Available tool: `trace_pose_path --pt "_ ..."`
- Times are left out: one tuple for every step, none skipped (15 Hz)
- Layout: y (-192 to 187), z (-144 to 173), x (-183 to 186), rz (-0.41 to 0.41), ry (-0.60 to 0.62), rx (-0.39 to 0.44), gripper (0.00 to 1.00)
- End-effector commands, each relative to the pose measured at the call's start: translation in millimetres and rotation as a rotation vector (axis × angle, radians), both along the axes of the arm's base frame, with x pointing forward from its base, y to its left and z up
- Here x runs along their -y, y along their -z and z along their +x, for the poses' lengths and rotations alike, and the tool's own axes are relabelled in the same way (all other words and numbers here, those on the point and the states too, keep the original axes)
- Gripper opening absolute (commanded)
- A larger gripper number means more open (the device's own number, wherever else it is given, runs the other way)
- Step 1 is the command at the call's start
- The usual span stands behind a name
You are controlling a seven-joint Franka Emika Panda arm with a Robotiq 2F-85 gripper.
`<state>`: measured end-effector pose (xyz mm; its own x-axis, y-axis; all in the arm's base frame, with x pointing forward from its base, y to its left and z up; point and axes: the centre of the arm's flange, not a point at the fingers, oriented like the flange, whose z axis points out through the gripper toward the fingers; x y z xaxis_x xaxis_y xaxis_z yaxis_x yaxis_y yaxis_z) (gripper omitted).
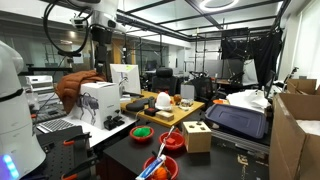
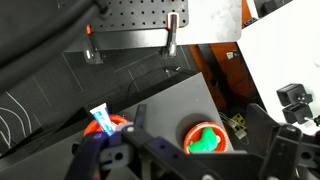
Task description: Remove the tube from the orange bowl
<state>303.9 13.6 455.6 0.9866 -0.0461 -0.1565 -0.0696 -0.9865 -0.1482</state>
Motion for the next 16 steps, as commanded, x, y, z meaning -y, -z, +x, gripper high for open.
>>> trace_pose_path --pt "0 0 0 0.0 0.0 0.0 1.0" --pt "0 0 0 0.0 0.0 0.0 1.0" --pt "0 0 0 0.0 0.0 0.0 1.0" --pt "0 0 0 0.0 0.0 0.0 1.0" --pt "-2 2 3 -0.002 -0.003 -0.002 1.0" --pt "-6 7 9 -0.006 -0.001 -0.003 1.0" --pt "-9 11 15 -0.019 0.001 0.004 1.0" --pt "-12 15 21 -0.026 0.005 0.004 1.0" --pt "-15 22 30 -0.043 0.019 0.011 1.0" --pt "-17 28 38 -0.051 0.026 0.013 1.0" --pt "-17 36 47 -0.069 0.036 0.019 1.0" --pt "-17 43 56 -0.086 0.033 0.03 1.0" --pt "-15 51 65 -0.102 0.029 0.034 1.0" --pt "-13 59 73 -0.117 0.028 0.039 1.0" --pt "-8 67 80 -0.126 0.019 0.042 1.0" --pt "-2 75 86 -0.133 0.011 0.047 1.0"
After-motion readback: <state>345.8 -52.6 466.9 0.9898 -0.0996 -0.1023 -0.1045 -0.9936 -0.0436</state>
